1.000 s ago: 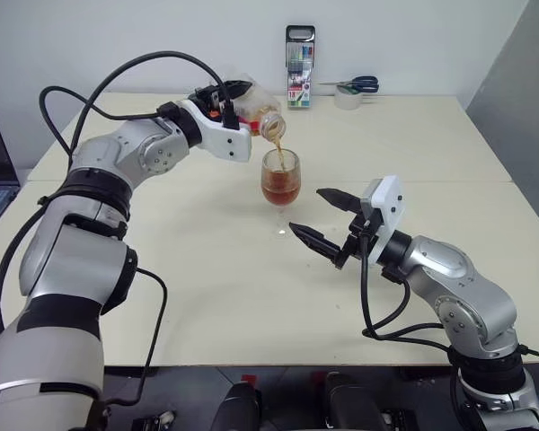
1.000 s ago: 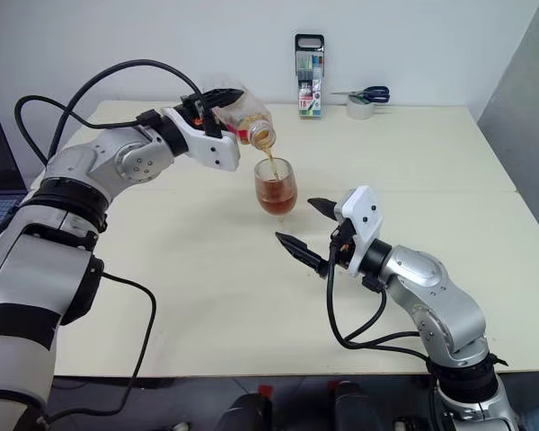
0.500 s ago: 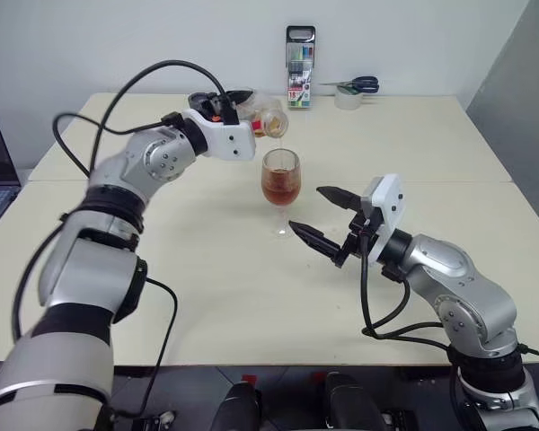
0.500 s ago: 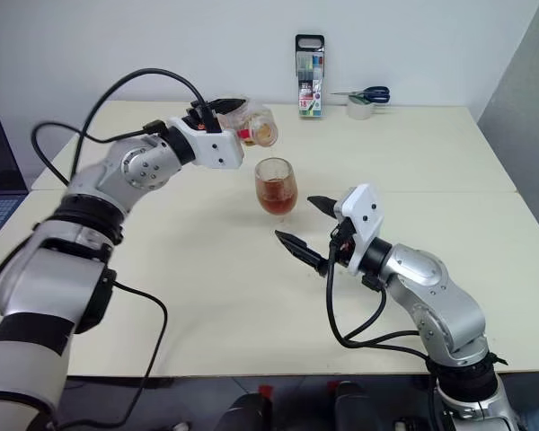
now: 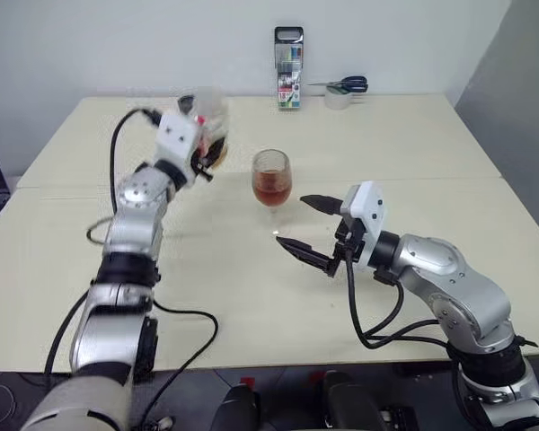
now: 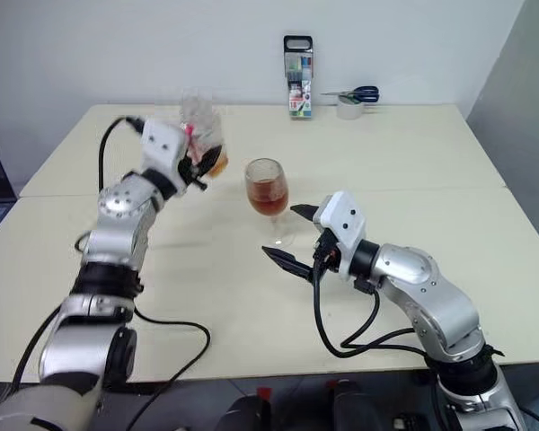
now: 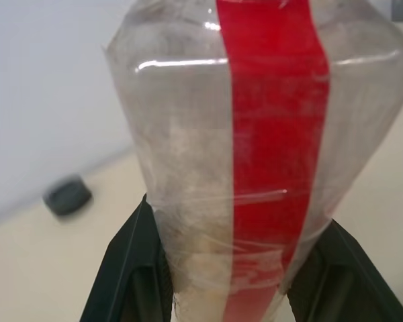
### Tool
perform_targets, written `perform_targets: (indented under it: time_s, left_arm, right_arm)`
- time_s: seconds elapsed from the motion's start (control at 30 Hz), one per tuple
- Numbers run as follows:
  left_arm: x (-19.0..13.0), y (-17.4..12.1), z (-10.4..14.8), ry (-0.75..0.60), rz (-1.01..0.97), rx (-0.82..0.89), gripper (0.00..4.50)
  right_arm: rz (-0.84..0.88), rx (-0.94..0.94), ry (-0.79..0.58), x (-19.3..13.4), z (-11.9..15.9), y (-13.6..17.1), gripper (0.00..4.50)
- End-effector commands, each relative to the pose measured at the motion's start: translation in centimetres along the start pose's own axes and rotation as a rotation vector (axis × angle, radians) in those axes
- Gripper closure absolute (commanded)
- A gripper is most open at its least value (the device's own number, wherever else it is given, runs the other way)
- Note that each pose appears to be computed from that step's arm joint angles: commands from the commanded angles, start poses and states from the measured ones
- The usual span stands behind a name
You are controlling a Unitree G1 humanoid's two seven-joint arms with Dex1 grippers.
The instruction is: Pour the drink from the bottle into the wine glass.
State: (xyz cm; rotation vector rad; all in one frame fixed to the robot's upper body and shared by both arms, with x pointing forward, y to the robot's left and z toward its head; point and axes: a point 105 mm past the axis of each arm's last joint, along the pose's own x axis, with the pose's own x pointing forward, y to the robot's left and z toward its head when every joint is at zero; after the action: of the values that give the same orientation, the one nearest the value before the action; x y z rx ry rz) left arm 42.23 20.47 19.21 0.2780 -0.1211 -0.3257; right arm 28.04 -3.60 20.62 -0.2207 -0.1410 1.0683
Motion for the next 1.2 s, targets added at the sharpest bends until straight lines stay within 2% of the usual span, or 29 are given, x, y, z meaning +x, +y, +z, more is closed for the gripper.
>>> perform_targets:
  time_s: [0.03, 0.2, 0.5, 0.63, 0.9, 1.1, 1.2]
  left_arm:
    - [-1.1, 1.2, 1.4, -0.052, 0.059, -0.075, 2.81]
    - [-2.8, 1.9, -1.4, -0.015, 0.107, -0.200, 2.81]
    - [-4.0, 2.4, -5.5, 0.105, 0.174, -0.217, 2.81]
    - [-4.2, 2.6, -6.1, 0.129, 0.198, -0.221, 2.81]
    - [-4.3, 2.3, -6.0, 0.122, 0.187, -0.205, 0.08]
    - [-4.3, 1.6, -5.8, 0.117, 0.160, -0.170, 0.03]
    - [-4.7, 1.2, -5.7, 0.099, 0.154, -0.135, 0.03]
  right_arm:
    - [0.003, -0.041, -0.023, 0.2, 1.0, -0.1, 0.00]
    - [0.060, -0.047, -0.023, 0.8, 1.2, 0.6, 0.00]
    - [0.089, -0.041, -0.021, 1.2, 1.1, 1.1, 0.00]
    - [0.088, -0.038, -0.017, 1.3, 1.1, 1.1, 0.00]
    - [0.086, -0.035, -0.012, 1.2, 1.0, 1.1, 0.00]
    - [0.079, -0.033, -0.007, 1.1, 0.8, 1.1, 0.00]
    - [0.017, -0.023, 0.016, 0.6, -0.4, 0.4, 0.00]
